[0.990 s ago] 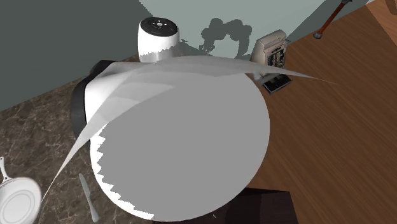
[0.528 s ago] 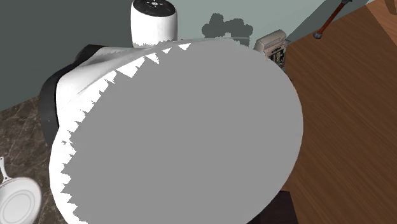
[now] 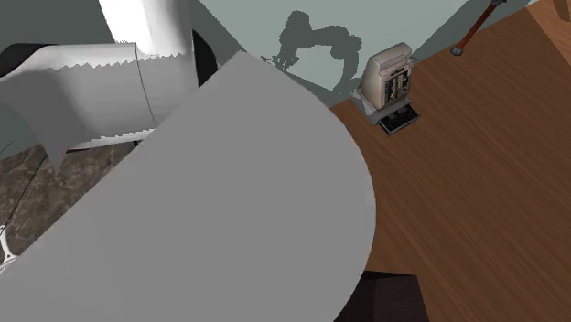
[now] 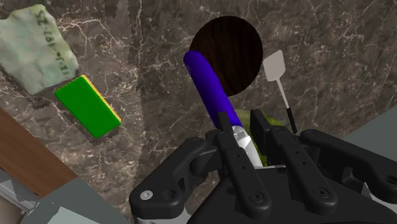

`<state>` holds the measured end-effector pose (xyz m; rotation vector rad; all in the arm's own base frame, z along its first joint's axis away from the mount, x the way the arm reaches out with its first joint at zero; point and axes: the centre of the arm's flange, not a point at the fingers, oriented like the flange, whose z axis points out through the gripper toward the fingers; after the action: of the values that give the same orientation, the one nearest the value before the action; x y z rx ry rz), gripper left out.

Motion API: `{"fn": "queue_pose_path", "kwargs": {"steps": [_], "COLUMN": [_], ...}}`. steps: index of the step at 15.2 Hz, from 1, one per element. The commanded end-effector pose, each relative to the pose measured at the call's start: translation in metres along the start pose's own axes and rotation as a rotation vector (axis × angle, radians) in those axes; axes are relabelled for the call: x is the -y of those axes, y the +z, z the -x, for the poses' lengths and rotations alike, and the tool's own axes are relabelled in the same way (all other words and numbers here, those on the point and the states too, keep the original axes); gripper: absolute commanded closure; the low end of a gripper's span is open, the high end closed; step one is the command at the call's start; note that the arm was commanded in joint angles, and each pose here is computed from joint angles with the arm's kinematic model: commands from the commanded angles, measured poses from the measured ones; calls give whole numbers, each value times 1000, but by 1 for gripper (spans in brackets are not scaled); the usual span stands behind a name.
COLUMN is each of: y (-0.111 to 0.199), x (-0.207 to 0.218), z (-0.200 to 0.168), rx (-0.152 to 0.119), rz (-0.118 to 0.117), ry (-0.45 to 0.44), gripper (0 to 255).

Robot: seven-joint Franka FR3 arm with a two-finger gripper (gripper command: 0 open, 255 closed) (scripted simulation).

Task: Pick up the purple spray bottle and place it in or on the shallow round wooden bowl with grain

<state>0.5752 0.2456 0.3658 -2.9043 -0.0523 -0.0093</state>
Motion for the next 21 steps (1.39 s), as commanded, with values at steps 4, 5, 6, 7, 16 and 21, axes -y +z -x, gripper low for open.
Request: {"fn": "queue_pose_path", "kwargs": {"steps": [4,5,6,7,16,21], "y": [-15,-18,-22,-25,-2,23], "x": [62,75,87,100,123,117], "z": [5,6,7,8,10,11], "rx": [0,0,0,0,0,0], "rz": [0,0,0,0,0,0], "ry": [1,1,1,1,1,1], "gripper": [255,255,255,255,255,255]}}
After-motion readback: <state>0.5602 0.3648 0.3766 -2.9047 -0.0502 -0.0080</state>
